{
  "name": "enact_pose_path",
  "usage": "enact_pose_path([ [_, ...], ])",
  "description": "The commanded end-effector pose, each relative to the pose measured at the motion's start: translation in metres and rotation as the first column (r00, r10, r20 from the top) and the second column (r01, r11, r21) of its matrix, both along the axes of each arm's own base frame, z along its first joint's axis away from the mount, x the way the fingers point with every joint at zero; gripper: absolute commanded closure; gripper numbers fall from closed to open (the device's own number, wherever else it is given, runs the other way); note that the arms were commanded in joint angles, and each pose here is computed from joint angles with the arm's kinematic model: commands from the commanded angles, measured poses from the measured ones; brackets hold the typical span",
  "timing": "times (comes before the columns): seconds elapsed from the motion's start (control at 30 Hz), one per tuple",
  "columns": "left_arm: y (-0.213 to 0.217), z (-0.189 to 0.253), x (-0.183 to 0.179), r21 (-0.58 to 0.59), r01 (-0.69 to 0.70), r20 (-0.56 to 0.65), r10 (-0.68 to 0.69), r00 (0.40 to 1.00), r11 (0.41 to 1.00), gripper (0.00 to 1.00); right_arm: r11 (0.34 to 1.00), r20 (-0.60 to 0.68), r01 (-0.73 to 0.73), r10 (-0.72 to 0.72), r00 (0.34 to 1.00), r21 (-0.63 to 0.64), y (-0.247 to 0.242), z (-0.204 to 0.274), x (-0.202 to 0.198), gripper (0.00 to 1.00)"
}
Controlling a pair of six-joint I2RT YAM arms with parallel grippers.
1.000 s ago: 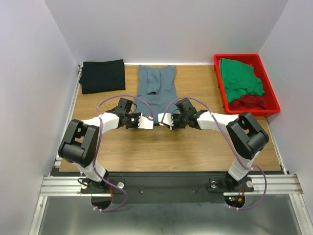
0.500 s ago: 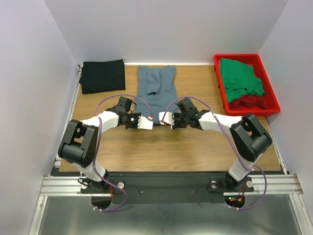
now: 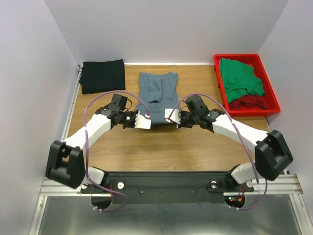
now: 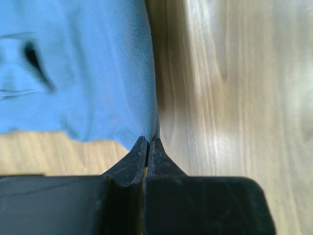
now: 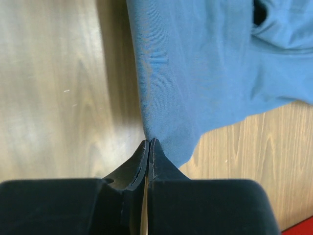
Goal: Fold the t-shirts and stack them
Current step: Fold the tshirt
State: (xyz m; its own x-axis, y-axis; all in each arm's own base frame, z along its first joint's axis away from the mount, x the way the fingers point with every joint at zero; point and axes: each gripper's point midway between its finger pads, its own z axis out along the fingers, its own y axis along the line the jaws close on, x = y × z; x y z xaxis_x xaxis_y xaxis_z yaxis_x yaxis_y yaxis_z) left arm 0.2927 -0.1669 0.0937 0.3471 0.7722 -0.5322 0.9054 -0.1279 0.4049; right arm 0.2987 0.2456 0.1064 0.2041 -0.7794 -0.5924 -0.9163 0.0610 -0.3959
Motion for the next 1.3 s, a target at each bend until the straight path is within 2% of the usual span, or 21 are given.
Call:
enact_pose_path([
  [0.0, -0.007, 0.036, -0.032, -0.044, 0.031, -0.014, -0.031, 0.999, 0.999, 1.0, 0.999, -0.044, 0.003, -0.001, 0.999, 0.032, -0.004, 0.032, -0.028, 0.99],
  [0.13, -0.012, 0.043, -0.074, -0.048, 0.066, -0.057, -0.068, 0.996, 0.997, 1.0, 0.998, -0.055, -0.044, 0.046, 0.997, 0.048, -0.005, 0.051, -0.065, 0.99],
  [0.27, -0.018, 0.06, -0.117, -0.103, 0.077, -0.126, -0.089, 0.988, 0.992, 1.0, 0.994, -0.094, -0.072, 0.079, 0.992, 0.078, -0.006, 0.074, -0.104, 0.99],
  [0.43, -0.019, 0.082, -0.159, -0.145, 0.115, -0.149, -0.136, 0.979, 0.983, 1.0, 0.989, -0.193, -0.05, 0.076, 0.978, 0.138, 0.001, 0.098, -0.149, 0.99],
  [0.6, -0.02, 0.1, -0.171, -0.18, 0.066, -0.215, -0.105, 0.971, 0.982, 1.0, 0.988, -0.171, 0.009, 0.017, 0.985, 0.152, 0.001, 0.112, -0.139, 0.99],
  [0.73, -0.029, 0.11, -0.145, -0.176, 0.025, -0.18, -0.058, 0.982, 0.984, 1.0, 0.994, -0.087, 0.022, -0.013, 0.996, 0.108, 0.0, 0.111, -0.108, 0.99],
  [0.83, -0.024, 0.109, -0.104, -0.172, -0.009, -0.152, -0.018, 0.988, 0.985, 1.0, 0.993, -0.108, 0.029, -0.016, 0.994, 0.119, -0.002, 0.106, -0.073, 0.99],
  [0.9, -0.022, 0.092, -0.082, -0.153, -0.032, -0.209, -0.001, 0.978, 0.988, 1.0, 0.994, -0.112, 0.026, -0.014, 0.994, 0.108, -0.007, 0.098, -0.051, 0.99],
  [0.93, -0.023, 0.094, -0.068, -0.176, -0.041, -0.216, 0.002, 0.976, 0.984, 1.0, 0.995, -0.147, 0.045, -0.031, 0.989, 0.094, -0.011, 0.084, -0.034, 0.99],
  [1.1, -0.013, 0.054, 0.004, -0.143, -0.117, -0.277, 0.073, 0.958, 0.983, 1.0, 0.996, -0.159, 0.025, -0.011, 0.987, 0.083, -0.008, 0.051, 0.016, 0.99],
  [1.13, -0.012, 0.048, 0.013, -0.136, -0.124, -0.28, 0.082, 0.956, 0.983, 1.0, 0.998, -0.199, 0.024, -0.011, 0.98, 0.065, -0.006, 0.031, 0.023, 0.99],
  [1.27, -0.013, 0.022, 0.046, -0.124, -0.15, -0.33, 0.101, 0.938, 0.981, 1.0, 0.997, -0.217, 0.03, -0.014, 0.976, 0.07, 0.0, 0.01, 0.049, 0.99],
])
